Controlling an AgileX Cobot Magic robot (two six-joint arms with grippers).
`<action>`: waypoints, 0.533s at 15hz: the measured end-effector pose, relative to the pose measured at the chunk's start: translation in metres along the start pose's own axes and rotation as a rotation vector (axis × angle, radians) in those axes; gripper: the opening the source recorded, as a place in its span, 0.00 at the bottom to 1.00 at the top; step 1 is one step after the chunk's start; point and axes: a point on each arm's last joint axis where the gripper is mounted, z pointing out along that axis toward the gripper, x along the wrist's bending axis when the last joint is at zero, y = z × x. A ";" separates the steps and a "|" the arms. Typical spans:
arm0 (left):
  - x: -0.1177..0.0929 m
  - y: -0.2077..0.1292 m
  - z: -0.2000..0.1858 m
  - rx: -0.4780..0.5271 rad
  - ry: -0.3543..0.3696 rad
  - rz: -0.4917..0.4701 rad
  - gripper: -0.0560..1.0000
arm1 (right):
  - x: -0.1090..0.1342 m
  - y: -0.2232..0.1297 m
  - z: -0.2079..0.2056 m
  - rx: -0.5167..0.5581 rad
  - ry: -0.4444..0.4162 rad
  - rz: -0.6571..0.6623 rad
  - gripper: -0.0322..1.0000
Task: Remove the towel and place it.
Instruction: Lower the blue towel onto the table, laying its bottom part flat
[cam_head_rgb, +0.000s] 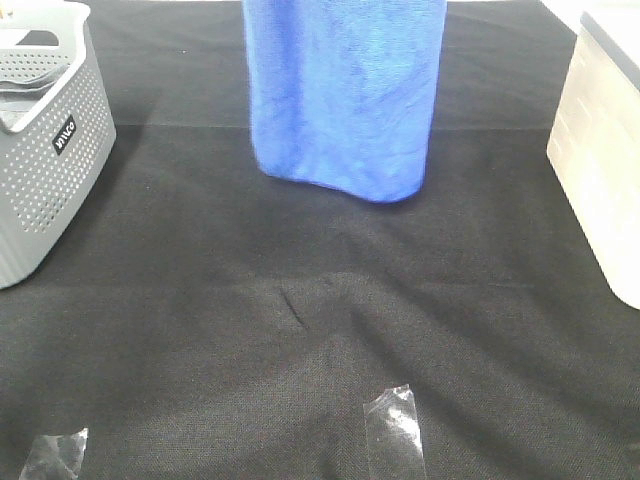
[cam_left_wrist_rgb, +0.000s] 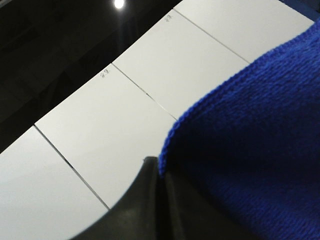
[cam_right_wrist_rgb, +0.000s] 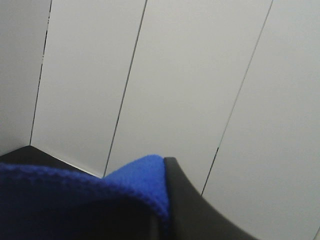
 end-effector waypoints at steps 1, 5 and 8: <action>0.002 -0.004 0.006 -0.009 0.026 0.000 0.05 | 0.002 -0.007 0.007 -0.008 -0.005 0.001 0.03; -0.014 -0.053 0.031 -0.042 0.119 0.032 0.05 | 0.006 -0.032 0.045 -0.147 -0.065 0.002 0.03; -0.020 -0.079 0.034 -0.031 0.150 0.036 0.05 | 0.004 -0.036 0.060 -0.187 -0.082 0.006 0.03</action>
